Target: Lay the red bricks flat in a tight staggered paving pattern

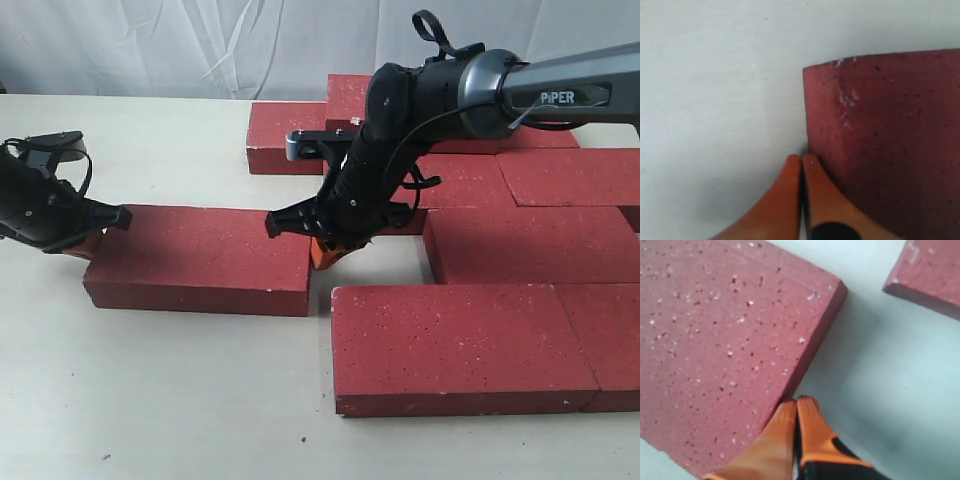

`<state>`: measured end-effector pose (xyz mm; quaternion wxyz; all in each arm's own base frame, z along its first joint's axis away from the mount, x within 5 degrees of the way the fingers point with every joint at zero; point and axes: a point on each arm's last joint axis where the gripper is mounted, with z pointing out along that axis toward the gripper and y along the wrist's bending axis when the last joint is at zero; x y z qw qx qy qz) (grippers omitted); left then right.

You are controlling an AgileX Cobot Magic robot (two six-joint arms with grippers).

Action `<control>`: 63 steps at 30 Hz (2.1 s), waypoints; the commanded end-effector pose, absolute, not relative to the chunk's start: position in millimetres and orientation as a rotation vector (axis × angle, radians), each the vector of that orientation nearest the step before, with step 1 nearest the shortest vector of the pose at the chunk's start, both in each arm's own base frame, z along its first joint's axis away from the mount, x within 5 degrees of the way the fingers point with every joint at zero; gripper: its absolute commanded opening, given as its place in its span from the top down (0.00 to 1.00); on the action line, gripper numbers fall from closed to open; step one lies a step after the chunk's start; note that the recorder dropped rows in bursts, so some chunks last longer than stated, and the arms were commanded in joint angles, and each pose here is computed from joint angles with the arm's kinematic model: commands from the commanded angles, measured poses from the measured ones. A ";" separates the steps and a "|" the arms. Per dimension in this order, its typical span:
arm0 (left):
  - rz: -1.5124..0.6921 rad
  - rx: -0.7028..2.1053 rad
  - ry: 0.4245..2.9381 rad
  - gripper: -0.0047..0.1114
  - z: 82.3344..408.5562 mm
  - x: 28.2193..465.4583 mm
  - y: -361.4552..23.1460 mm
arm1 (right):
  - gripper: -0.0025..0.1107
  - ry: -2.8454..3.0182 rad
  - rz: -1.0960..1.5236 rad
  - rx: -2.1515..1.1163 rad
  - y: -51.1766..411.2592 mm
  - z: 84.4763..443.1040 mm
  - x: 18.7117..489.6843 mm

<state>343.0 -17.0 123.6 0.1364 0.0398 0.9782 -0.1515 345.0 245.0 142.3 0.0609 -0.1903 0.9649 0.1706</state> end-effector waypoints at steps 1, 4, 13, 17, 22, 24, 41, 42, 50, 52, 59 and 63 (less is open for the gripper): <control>-0.472 0.125 2.847 0.96 124.4 342.0 -20.8 | 0.98 2.903 0.423 -0.652 239.7 145.8 345.4; -0.495 0.092 2.837 0.96 124.7 342.5 -22.0 | 0.98 2.887 0.309 -0.612 231.2 153.8 349.2; -0.539 0.087 2.817 0.96 126.0 343.5 -25.4 | 0.98 2.857 0.263 -0.365 185.8 175.2 373.5; -0.567 0.096 2.799 0.96 127.0 344.3 -27.2 | 0.98 2.858 0.306 -0.332 187.2 175.7 373.7; -0.628 0.048 2.796 0.96 128.4 344.0 -30.3 | 0.98 2.856 0.308 -0.332 187.5 174.9 374.0; -0.707 0.055 2.825 0.96 129.3 339.7 -34.4 | 0.98 2.856 0.308 -0.332 187.5 174.9 374.0; -0.623 -0.039 2.852 0.96 126.8 340.6 -28.1 | 0.98 2.852 0.437 -0.469 196.1 176.3 368.7; -0.623 -0.039 2.852 0.96 126.8 340.6 -28.1 | 0.98 2.850 0.467 -0.487 197.8 177.6 367.4; -0.612 -0.043 2.845 0.96 126.8 341.4 -27.6 | 0.98 2.808 0.551 -0.698 219.4 202.1 343.9; -0.609 -0.042 2.844 0.96 126.7 341.5 -27.4 | 0.98 2.821 0.556 -0.805 227.4 203.4 333.3; -0.562 -0.040 2.819 0.96 126.4 344.5 -24.3 | 0.98 2.824 0.558 -1.004 261.3 201.9 301.9; -0.559 -0.034 2.820 0.96 126.4 344.4 -24.2 | 0.98 2.840 0.548 -1.095 274.4 195.8 288.4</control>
